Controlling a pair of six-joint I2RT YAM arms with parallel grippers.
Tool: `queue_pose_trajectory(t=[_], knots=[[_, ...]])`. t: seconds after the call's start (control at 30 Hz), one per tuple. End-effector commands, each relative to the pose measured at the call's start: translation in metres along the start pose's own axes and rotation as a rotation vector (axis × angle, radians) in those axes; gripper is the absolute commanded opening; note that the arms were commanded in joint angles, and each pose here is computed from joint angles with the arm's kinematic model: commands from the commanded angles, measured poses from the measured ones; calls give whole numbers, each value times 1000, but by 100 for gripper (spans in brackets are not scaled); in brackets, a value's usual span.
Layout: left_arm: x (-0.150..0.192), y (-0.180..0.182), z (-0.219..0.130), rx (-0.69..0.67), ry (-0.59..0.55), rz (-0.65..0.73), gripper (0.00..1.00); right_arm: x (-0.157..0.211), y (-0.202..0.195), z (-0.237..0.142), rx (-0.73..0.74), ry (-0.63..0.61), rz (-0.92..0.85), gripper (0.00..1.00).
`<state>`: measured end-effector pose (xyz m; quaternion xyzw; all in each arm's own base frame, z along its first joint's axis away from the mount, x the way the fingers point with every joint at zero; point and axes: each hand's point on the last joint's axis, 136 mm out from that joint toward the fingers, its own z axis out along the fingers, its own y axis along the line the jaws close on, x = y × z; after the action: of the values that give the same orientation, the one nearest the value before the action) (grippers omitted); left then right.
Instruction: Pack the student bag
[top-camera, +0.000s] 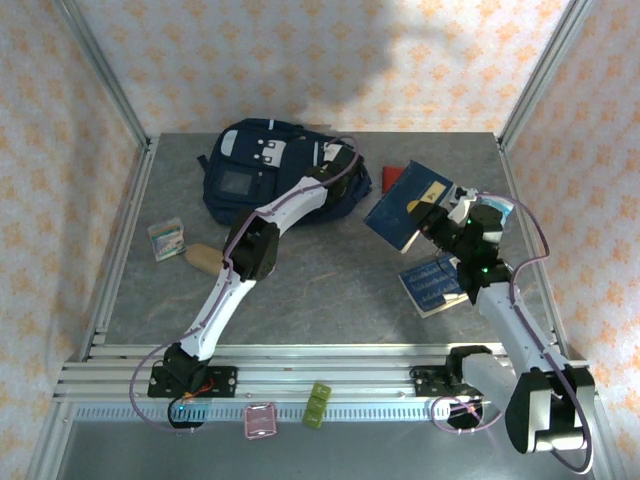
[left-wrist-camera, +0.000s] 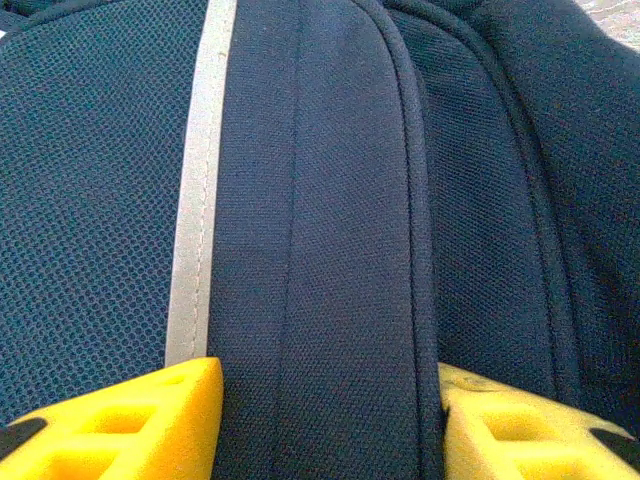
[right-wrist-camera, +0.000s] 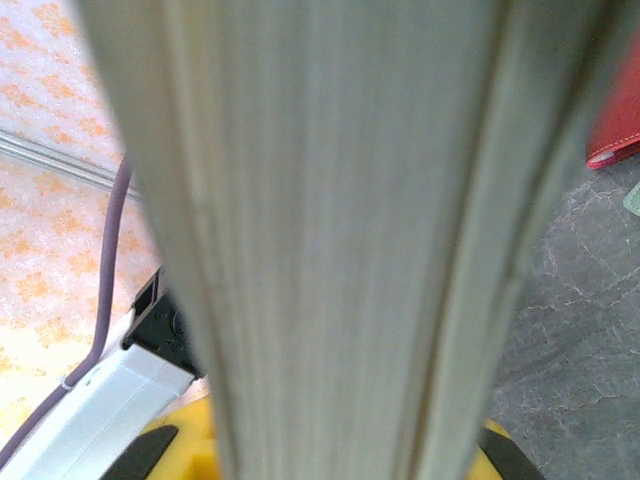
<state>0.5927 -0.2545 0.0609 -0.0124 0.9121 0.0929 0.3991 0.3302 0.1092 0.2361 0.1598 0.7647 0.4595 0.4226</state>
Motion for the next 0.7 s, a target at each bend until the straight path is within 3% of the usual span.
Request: queue_pose_trajectory(t=[0.0, 0.07, 0.13, 0.3, 0.67], knots=[[49, 18, 21, -91, 126, 141, 42, -14, 23, -1, -79, -35, -45, 0], [53, 19, 20, -83, 136, 147, 15, -14, 23, -1, -82, -37, -38, 0], [48, 17, 14, -56, 125, 135, 0, -14, 20, -1, -75, -40, -36, 0], [14, 12, -20, 37, 69, 101, 0, -13, 14, 2, -56, -37, -25, 0], [-64, 15, -162, 397, -114, 26, 0, -14, 13, 19, -81, 15, 36, 0]])
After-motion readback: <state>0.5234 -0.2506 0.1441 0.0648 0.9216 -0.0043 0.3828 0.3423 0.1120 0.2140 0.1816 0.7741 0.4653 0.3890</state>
